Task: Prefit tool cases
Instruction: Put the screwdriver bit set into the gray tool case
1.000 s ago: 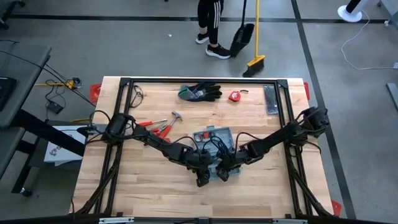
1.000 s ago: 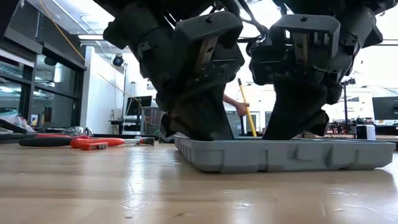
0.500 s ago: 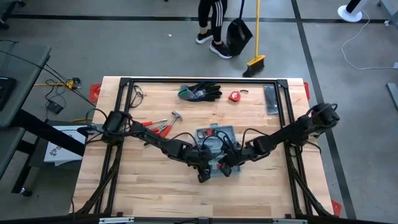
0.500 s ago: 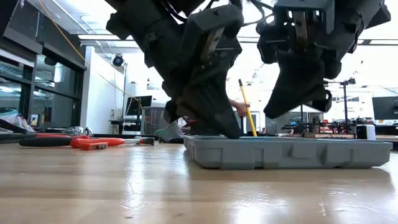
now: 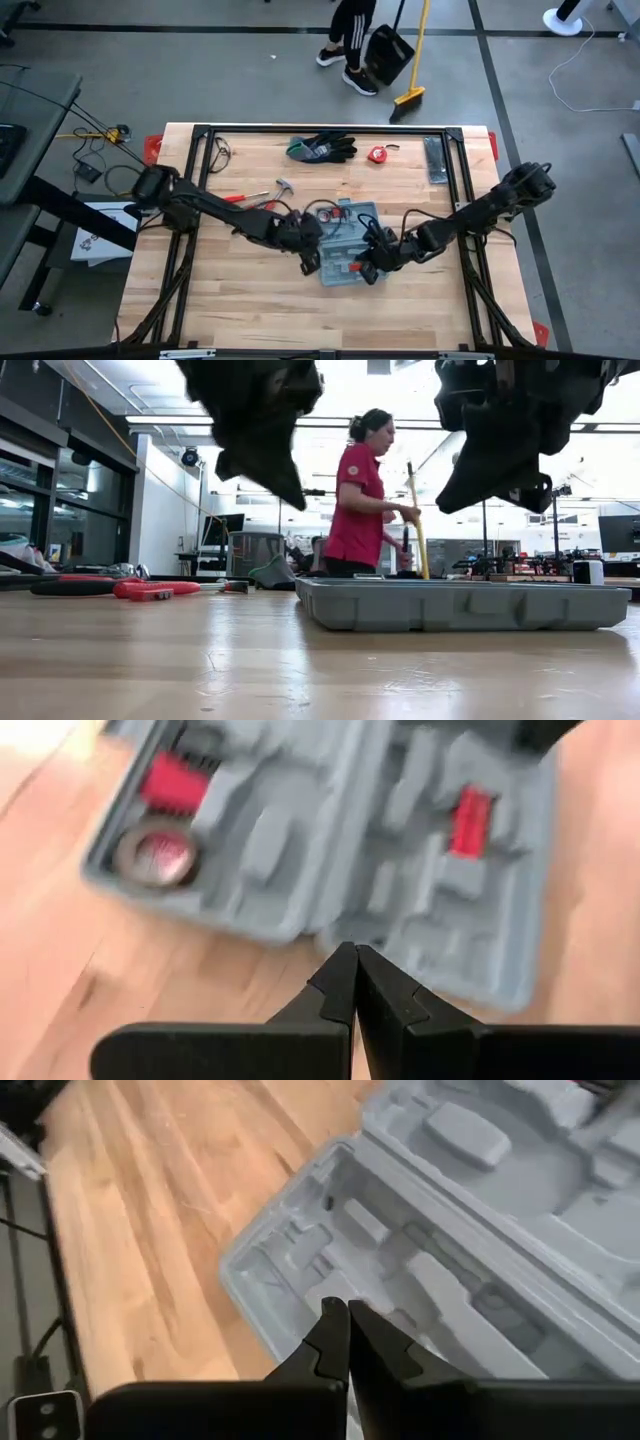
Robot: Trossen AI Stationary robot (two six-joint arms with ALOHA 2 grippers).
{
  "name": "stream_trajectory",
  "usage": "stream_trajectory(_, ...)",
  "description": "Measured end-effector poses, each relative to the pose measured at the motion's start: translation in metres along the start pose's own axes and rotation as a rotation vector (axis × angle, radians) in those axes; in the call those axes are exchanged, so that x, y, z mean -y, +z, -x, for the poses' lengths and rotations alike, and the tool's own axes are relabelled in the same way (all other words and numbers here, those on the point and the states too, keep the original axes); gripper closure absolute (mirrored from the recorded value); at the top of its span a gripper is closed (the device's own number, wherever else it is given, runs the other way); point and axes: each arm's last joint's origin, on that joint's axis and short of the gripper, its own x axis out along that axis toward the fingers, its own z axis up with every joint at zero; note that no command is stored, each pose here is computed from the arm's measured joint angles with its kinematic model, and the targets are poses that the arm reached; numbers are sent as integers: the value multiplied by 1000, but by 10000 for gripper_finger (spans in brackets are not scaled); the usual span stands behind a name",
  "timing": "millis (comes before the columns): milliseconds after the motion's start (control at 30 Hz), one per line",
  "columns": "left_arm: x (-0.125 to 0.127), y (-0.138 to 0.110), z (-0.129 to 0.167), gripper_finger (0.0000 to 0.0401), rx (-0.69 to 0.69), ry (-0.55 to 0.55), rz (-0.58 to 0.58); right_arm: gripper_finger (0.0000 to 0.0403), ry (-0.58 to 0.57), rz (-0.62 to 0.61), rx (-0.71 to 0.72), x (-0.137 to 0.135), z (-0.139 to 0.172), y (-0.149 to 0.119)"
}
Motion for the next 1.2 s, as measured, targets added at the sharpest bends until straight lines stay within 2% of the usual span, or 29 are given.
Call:
stream_trajectory(233, -49, -34, 10, 401, -33, 44, 197, 403, -76, -53, 4, 6, 7, -2)
stream_trajectory(467, -87, -56, 16, 401, -138, 198, 319, 403, -143, -150, 62, 12, 7, 1)
stream_trajectory(567, -92, -59, 18, 401, -172, 242, 299, 403, -163, -196, 101, 15, 5, 6)
stream_trajectory(733, -97, -61, 18, 401, -229, 253, 272, 403, -192, -251, 149, 20, 3, 14)
stream_trajectory(867, -104, -63, 20, 401, -266, 298, 273, 403, -206, -253, 154, 24, 2, 19)
stream_trajectory(1000, -107, -61, 16, 401, -281, 285, 242, 403, -211, -247, 145, 27, 1, 22)
stream_trajectory(1200, -114, -64, 2, 401, -374, 276, 217, 403, -229, -230, 150, 29, 1, 23)
